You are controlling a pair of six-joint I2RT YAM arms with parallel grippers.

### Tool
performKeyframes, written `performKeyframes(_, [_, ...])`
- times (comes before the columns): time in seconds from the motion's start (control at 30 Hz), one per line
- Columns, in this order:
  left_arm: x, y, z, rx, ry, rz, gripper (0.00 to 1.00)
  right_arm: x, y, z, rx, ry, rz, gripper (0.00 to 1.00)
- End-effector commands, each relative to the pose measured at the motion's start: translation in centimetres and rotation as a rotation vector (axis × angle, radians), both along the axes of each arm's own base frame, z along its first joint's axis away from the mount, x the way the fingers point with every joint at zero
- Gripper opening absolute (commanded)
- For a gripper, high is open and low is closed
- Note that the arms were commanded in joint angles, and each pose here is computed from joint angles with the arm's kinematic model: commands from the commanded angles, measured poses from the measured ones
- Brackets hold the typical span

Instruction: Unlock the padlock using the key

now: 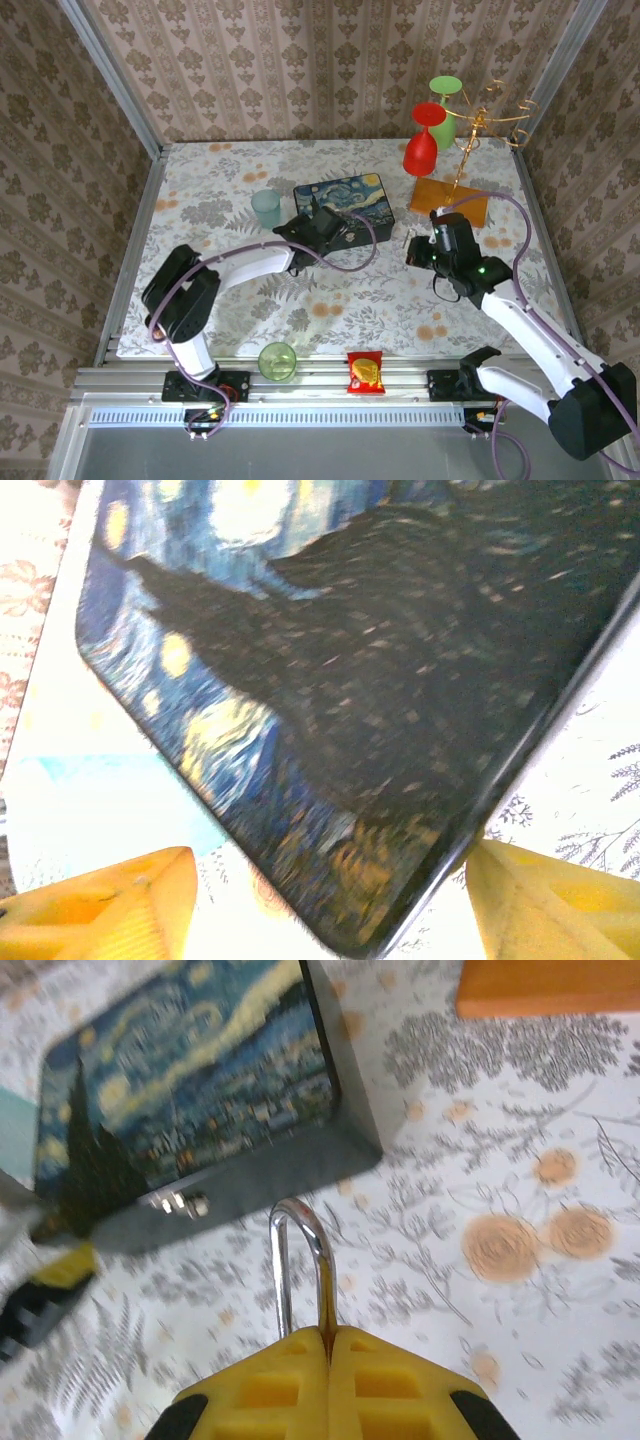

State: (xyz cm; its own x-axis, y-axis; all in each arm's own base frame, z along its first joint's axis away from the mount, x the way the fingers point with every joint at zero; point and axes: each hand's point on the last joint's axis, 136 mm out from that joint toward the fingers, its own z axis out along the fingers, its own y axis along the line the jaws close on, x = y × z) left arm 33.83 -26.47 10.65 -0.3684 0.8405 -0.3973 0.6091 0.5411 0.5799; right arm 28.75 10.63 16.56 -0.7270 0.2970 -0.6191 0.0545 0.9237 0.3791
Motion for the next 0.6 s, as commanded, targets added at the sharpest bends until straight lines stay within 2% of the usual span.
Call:
performKeyframes(0.0, [-0.8,-0.7,3.0,-0.127,-0.051,-0.002,0.75,-3.7,-1.0,-3.1,-0.135,0.230,0.098,0.00])
performKeyframes(0.13, [-2.0,-0.9,5.3,-0.258,-0.059,0.022,0.76,-4.8,-2.7,-4.7,-0.260,0.348,0.081,0.00])
performKeyframes(0.3, [-5.0,-1.1,8.5,-0.541,-0.024,0.016,0.79,-5.5,-5.4,-4.6,-0.386,0.374,0.022,0.00])
performKeyframes(0.4, [-6.9,-1.0,9.6,-0.668,0.009,-0.010,0.79,-5.0,-4.7,-5.6,-0.340,0.391,0.043,0.00])
performKeyframes(0.57, [-9.0,0.1,10.6,-0.773,0.043,-0.015,0.78,-3.4,-3.0,-7.6,-0.280,0.389,0.061,0.00])
